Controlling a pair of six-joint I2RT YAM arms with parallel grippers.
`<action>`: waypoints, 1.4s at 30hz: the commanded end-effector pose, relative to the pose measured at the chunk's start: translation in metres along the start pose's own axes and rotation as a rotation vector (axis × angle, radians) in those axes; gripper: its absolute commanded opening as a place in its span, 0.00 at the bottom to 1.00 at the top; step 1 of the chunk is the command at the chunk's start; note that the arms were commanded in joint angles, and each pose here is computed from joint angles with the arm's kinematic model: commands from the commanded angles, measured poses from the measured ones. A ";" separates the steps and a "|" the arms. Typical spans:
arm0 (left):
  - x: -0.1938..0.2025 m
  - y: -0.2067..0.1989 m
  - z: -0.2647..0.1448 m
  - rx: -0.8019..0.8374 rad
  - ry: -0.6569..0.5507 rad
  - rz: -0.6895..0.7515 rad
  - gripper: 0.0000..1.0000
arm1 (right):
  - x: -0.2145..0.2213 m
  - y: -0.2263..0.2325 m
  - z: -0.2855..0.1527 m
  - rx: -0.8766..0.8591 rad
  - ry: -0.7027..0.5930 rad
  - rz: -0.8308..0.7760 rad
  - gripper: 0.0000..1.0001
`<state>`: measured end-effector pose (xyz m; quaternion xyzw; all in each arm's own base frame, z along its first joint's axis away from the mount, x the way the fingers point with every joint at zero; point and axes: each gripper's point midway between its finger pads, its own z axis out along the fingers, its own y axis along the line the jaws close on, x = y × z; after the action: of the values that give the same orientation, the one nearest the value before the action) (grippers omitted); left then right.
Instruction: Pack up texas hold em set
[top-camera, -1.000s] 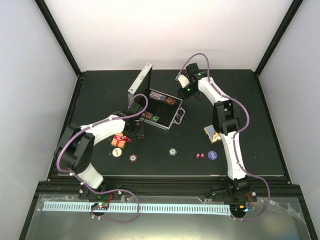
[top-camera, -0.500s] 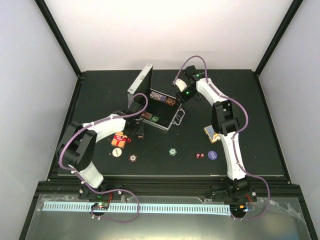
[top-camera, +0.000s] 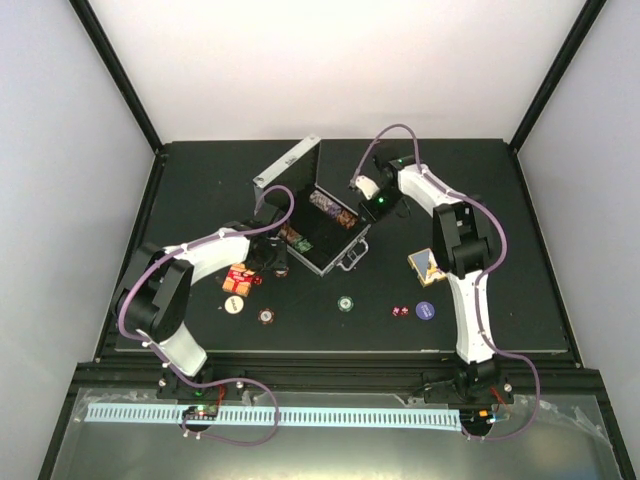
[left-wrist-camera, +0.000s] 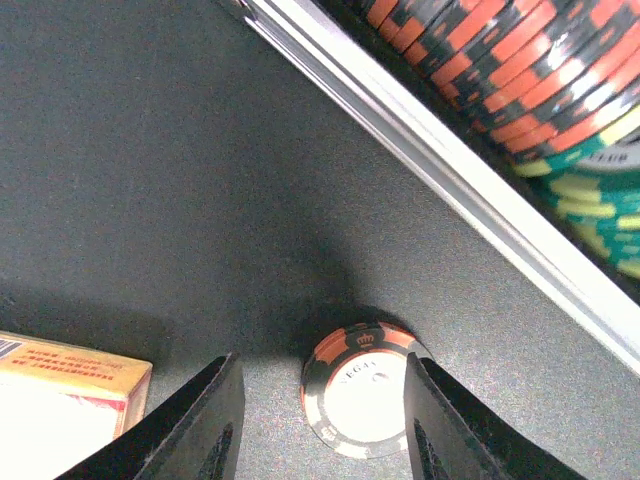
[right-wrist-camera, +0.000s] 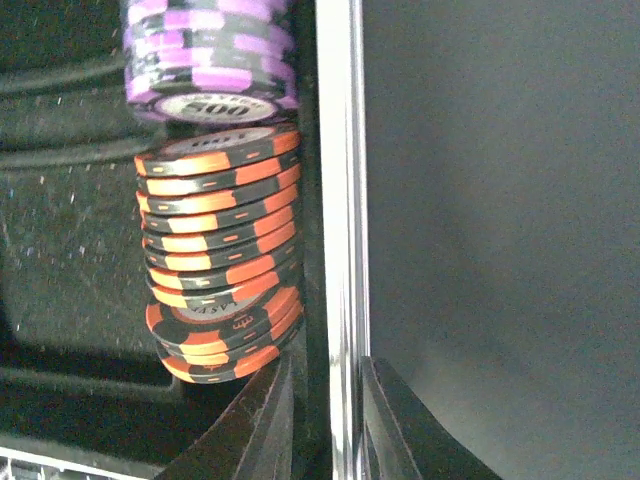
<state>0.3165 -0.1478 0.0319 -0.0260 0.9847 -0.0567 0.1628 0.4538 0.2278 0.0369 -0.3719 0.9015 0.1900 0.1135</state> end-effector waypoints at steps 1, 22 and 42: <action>-0.012 0.002 -0.005 0.006 -0.046 0.003 0.47 | 0.051 0.031 0.002 -0.084 0.138 0.043 0.21; -0.008 0.007 -0.012 0.003 -0.051 0.037 0.49 | 0.049 0.068 -0.003 -0.131 0.099 0.062 0.41; 0.020 0.015 -0.054 0.038 -0.021 0.035 0.60 | 0.028 0.087 -0.038 -0.220 0.032 0.034 0.51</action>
<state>0.3006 -0.1366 0.0631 -0.0015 0.9792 -0.0666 0.1916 0.3807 0.2432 0.0466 -0.3559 0.9002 0.2492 0.0296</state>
